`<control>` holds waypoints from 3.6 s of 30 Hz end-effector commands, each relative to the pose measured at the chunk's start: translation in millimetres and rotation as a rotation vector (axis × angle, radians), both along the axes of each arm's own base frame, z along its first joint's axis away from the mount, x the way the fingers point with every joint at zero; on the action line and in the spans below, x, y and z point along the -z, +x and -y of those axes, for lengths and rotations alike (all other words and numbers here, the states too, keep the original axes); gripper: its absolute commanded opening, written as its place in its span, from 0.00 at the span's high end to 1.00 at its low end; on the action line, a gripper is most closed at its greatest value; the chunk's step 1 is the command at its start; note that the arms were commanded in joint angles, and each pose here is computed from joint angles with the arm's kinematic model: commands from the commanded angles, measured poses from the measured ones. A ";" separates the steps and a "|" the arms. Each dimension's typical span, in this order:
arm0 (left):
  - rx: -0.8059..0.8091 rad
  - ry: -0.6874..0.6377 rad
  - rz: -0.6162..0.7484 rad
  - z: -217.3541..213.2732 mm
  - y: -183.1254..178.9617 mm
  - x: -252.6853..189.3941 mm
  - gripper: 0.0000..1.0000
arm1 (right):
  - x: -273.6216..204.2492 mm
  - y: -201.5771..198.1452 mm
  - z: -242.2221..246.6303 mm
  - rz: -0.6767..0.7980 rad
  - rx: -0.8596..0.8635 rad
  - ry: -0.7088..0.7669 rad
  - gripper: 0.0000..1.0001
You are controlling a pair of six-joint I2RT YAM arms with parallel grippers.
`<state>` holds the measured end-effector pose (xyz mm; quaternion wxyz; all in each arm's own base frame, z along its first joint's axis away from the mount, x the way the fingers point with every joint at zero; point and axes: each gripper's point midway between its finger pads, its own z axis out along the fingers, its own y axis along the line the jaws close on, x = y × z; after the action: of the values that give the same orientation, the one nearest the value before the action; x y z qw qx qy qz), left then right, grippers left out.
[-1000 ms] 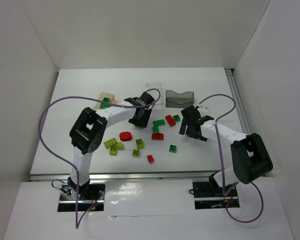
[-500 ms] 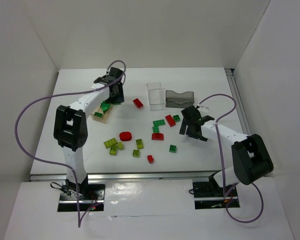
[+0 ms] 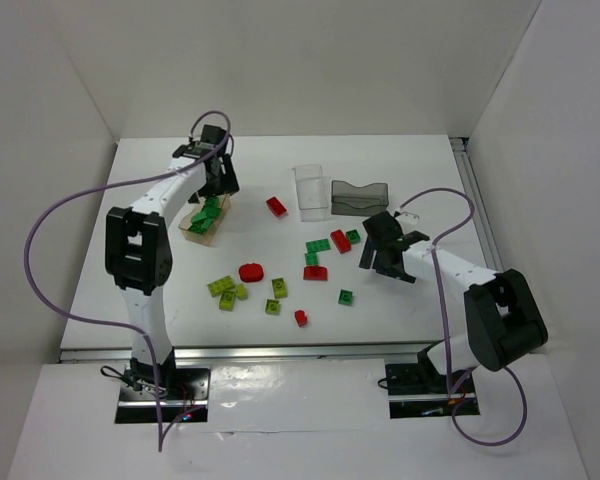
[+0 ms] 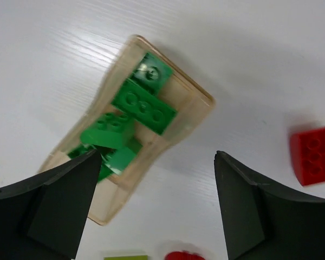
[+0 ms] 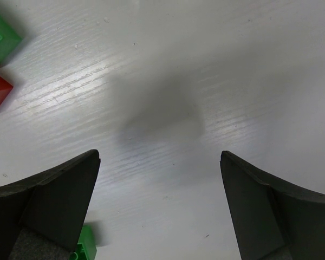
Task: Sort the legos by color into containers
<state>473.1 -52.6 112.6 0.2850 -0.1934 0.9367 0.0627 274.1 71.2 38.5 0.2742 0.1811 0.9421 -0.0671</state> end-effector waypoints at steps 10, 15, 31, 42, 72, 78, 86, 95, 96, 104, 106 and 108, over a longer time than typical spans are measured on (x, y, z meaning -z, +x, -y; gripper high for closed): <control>0.689 -0.187 0.002 225.7 -80.3 9.8 0.03 | -36.2 -12.9 16.2 0.144 0.084 0.016 0.00; 0.877 -0.137 -0.011 267.7 -96.3 35.9 0.00 | -54.2 -16.7 17.3 0.219 0.103 0.063 0.00; 0.900 0.033 -0.023 284.9 -74.0 79.2 0.05 | -62.4 -15.3 16.4 0.233 0.113 0.076 0.00; 0.850 0.034 -0.001 277.3 -76.3 62.9 0.59 | -55.4 -13.0 11.3 0.209 0.095 0.083 0.00; 0.027 -0.046 -0.002 -11.2 10.2 10.0 0.35 | -61.0 -2.2 2.7 0.214 0.059 0.083 0.00; 0.088 -0.048 0.064 16.7 -2.4 -25.0 0.17 | -62.8 -3.5 5.2 0.218 0.065 0.074 0.00; 0.601 -0.163 0.041 163.6 -78.6 -16.4 0.11 | -59.4 -5.4 7.6 0.215 0.076 0.067 0.00; 0.589 -0.257 -0.104 261.5 -137.4 29.8 0.06 | -61.6 -8.6 10.5 0.234 0.088 0.072 0.00; 0.572 -0.256 -0.088 269.8 -135.9 25.8 0.06 | -61.6 -8.6 10.5 0.234 0.088 0.072 0.00; 0.339 -0.141 -0.071 272.0 -135.8 48.5 0.19 | -62.7 -10.4 11.7 0.232 0.081 0.067 0.00; 0.323 -0.129 -0.077 270.3 -135.2 52.3 0.22 | -62.7 -10.4 11.7 0.232 0.081 0.067 0.00; 0.298 -0.113 -0.083 266.8 -135.1 58.6 0.25 | -62.7 -10.4 11.7 0.232 0.081 0.067 0.00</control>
<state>328.8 -332.4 57.9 0.2293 -0.0190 0.9714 -0.0591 261.4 61.4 91.1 0.3549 0.2296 0.9060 -0.0234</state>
